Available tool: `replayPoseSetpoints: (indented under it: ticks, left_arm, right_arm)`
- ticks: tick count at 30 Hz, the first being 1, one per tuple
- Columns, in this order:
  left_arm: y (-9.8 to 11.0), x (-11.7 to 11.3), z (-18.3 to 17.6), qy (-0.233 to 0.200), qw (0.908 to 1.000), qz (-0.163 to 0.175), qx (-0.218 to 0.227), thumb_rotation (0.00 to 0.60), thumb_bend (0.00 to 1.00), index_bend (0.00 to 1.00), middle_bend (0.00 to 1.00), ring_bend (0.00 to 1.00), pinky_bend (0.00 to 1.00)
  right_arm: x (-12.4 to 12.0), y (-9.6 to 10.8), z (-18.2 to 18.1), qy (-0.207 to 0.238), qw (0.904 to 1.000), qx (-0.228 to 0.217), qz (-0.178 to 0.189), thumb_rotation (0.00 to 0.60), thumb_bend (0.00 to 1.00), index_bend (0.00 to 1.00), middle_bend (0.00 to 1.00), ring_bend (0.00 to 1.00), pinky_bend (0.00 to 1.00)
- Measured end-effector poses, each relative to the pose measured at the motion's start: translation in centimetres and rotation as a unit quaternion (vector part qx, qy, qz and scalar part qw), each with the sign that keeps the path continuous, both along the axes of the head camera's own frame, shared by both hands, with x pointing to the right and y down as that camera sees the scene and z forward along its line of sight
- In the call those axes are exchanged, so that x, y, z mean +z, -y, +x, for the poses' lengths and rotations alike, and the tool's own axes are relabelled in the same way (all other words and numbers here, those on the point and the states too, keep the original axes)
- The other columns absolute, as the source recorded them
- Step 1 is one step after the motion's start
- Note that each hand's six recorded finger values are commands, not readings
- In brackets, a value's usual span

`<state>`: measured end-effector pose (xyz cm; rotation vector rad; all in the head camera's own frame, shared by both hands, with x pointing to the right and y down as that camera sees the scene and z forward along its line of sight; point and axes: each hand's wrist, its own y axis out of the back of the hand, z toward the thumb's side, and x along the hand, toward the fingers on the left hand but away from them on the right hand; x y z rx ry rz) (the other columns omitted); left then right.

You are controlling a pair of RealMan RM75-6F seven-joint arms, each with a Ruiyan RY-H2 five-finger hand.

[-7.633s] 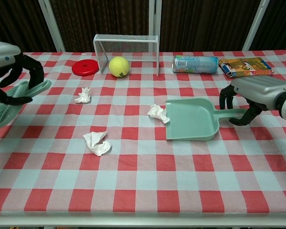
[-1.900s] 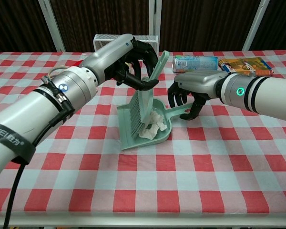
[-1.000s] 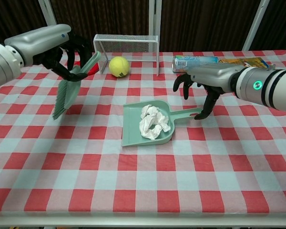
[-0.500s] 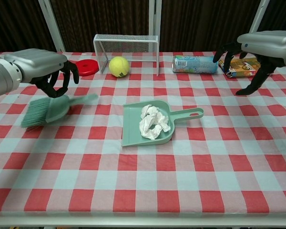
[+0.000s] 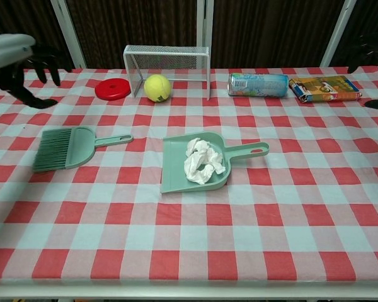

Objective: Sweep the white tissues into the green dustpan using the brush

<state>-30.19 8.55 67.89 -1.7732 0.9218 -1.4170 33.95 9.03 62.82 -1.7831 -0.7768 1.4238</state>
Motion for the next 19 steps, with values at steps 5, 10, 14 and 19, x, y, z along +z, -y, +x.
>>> replayPoseSetpoints:
  ticks: [5,10,14,19]
  left_arm:
    - [-1.9,-2.6,-6.6,-0.001,0.9973,0.055,-0.048,0.600,0.20,0.25,0.28,0.22,0.29]
    - [-5.7,-5.1,-12.5,0.034,0.9919,0.097,-0.074,0.600,0.19,0.25,0.28,0.21,0.26]
    - [-8.6,-6.7,-15.3,0.047,0.9879,0.110,-0.098,0.600,0.19,0.25,0.28,0.21,0.24]
    - [-12.1,-8.1,-16.5,0.041,0.9876,0.104,-0.110,0.600,0.19,0.25,0.28,0.21,0.23]
  right_arm:
    - [-1.9,-1.8,4.1,0.009,0.9989,0.036,0.030,0.600,0.20,0.06,0.16,0.00,0.01]
    - [-3.7,-4.6,8.4,0.011,0.9949,0.083,0.057,0.600,0.20,0.05,0.16,0.00,0.00]
    - [-4.8,-7.3,10.6,0.022,0.9916,0.111,0.064,0.600,0.20,0.05,0.16,0.00,0.00]
    - [-6.4,-9.4,11.7,0.040,0.9878,0.120,0.090,0.600,0.20,0.05,0.16,0.00,0.00]
